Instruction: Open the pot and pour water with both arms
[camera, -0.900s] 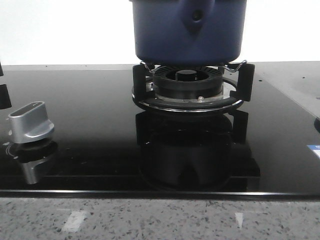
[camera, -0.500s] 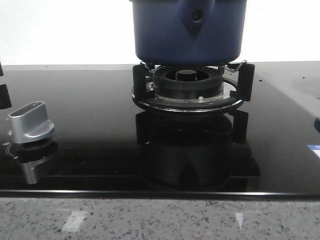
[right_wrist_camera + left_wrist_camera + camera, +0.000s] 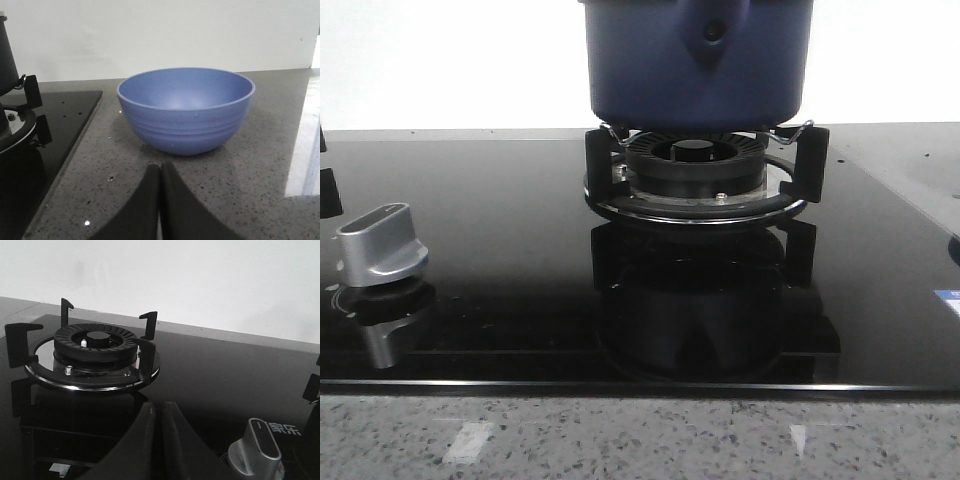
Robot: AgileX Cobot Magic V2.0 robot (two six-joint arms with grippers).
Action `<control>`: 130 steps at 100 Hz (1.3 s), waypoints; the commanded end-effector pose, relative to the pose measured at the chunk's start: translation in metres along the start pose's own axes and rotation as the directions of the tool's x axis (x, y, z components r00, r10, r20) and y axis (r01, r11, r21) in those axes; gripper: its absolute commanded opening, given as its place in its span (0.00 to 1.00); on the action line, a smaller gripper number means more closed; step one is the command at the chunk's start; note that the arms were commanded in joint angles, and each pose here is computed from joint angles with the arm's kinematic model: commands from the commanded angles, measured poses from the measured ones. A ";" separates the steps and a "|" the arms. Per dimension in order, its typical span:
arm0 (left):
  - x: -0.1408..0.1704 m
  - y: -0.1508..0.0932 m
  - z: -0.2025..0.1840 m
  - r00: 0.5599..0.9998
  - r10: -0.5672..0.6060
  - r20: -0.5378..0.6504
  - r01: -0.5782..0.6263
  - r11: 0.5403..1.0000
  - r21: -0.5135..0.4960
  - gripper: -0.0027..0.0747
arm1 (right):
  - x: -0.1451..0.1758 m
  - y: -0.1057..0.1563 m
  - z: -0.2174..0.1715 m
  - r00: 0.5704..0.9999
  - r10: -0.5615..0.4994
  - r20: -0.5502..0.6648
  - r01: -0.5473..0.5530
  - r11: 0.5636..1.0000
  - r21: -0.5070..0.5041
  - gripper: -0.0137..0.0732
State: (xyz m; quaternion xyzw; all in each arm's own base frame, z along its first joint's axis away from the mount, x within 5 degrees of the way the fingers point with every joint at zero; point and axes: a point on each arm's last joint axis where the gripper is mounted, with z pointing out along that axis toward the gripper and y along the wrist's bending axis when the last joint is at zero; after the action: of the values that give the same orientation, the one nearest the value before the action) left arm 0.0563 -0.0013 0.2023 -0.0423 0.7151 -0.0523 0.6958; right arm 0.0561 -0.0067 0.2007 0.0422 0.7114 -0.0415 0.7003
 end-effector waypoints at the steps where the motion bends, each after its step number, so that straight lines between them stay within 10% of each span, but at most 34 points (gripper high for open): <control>1: 0.001 0.001 -0.001 0.997 -0.010 0.081 0.009 1.000 0.006 0.01 | 0.000 0.000 -0.001 0.997 0.000 0.080 0.000 1.000 0.000 0.10; 99: 0.001 0.000 -0.001 0.990 -0.117 0.079 0.116 0.993 0.017 0.01 | -0.004 0.000 -0.001 0.993 0.008 0.116 -0.008 1.000 -0.001 0.10; 114: 0.001 0.000 -0.001 0.954 -0.290 0.076 0.288 0.957 0.036 0.01 | -0.007 -0.001 -0.001 0.964 0.217 0.157 -0.217 0.976 -0.020 0.10; 130: -0.002 0.000 -0.001 0.840 -0.534 0.092 0.530 0.845 0.066 0.01 | -0.008 -0.004 -0.002 0.836 0.527 0.155 -0.526 0.849 -0.049 0.10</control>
State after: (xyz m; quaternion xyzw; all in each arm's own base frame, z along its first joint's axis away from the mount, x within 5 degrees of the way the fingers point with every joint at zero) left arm 0.0562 -0.0044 0.2051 -0.1682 0.6853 -0.2035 0.6787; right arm 0.0559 -0.0062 0.2086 0.1743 0.6587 0.1056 0.7243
